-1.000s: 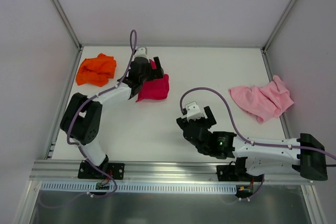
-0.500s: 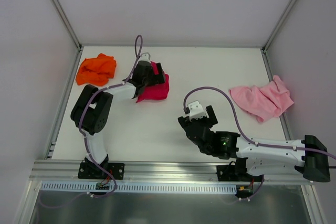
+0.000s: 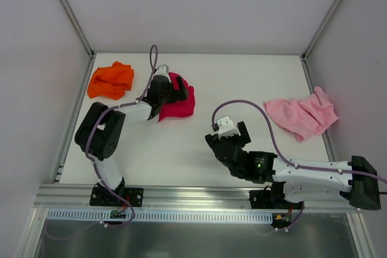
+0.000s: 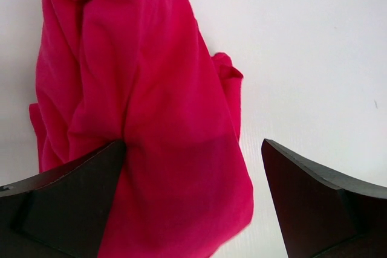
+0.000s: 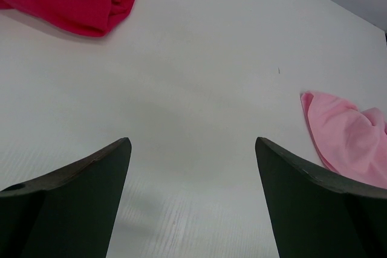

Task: Fold and stack the t-shirts

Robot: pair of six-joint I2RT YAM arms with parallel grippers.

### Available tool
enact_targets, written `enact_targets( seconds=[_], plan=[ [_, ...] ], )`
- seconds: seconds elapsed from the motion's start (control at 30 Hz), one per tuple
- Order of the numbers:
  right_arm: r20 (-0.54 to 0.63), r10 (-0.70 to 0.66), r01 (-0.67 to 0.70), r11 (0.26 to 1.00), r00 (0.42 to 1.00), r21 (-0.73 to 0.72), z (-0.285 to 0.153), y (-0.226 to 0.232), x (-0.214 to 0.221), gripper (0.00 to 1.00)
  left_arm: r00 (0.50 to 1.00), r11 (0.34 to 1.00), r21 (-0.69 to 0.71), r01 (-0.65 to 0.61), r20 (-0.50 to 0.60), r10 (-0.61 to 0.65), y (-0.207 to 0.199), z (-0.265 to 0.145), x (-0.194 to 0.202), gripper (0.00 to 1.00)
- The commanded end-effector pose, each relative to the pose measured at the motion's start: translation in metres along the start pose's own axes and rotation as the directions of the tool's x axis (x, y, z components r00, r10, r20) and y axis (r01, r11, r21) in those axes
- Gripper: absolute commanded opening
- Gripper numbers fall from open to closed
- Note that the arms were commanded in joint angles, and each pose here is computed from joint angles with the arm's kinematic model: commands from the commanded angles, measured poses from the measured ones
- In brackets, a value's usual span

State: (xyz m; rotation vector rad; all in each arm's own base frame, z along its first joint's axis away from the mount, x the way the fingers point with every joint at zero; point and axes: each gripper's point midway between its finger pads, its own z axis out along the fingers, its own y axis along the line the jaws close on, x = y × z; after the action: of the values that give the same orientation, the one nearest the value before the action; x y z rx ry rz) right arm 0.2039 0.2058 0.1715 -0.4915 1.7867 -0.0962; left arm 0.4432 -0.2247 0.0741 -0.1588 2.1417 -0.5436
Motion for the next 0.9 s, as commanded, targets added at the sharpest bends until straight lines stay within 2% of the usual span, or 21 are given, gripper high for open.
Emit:
enact_targets(
  seconds=[0.0,0.2,0.43,0.87],
  plan=[
    [0.029,0.06,-0.06,0.998,0.998,-0.002,-0.002,0.0,-0.014,0.89,0.995,0.995,0.104,-0.01,0.097,-0.001,-0.025,-0.033,-0.032,0.99],
    [0.032,0.065,-0.064,0.998,0.997,-0.02,-0.001,0.004,-0.017,0.89,0.988,0.997,0.074,-0.026,0.157,0.014,-0.021,-0.059,-0.048,0.99],
    [0.02,0.035,-0.034,0.999,0.999,-0.012,0.002,0.009,-0.016,0.89,0.986,0.998,-0.022,0.059,0.157,-0.054,0.007,-0.069,-0.029,0.99],
    [0.019,0.024,-0.023,1.0,1.0,-0.019,0.003,0.012,-0.017,0.89,0.989,0.97,-0.208,0.129,0.101,-0.11,0.047,-0.049,0.003,0.99]
  ],
)
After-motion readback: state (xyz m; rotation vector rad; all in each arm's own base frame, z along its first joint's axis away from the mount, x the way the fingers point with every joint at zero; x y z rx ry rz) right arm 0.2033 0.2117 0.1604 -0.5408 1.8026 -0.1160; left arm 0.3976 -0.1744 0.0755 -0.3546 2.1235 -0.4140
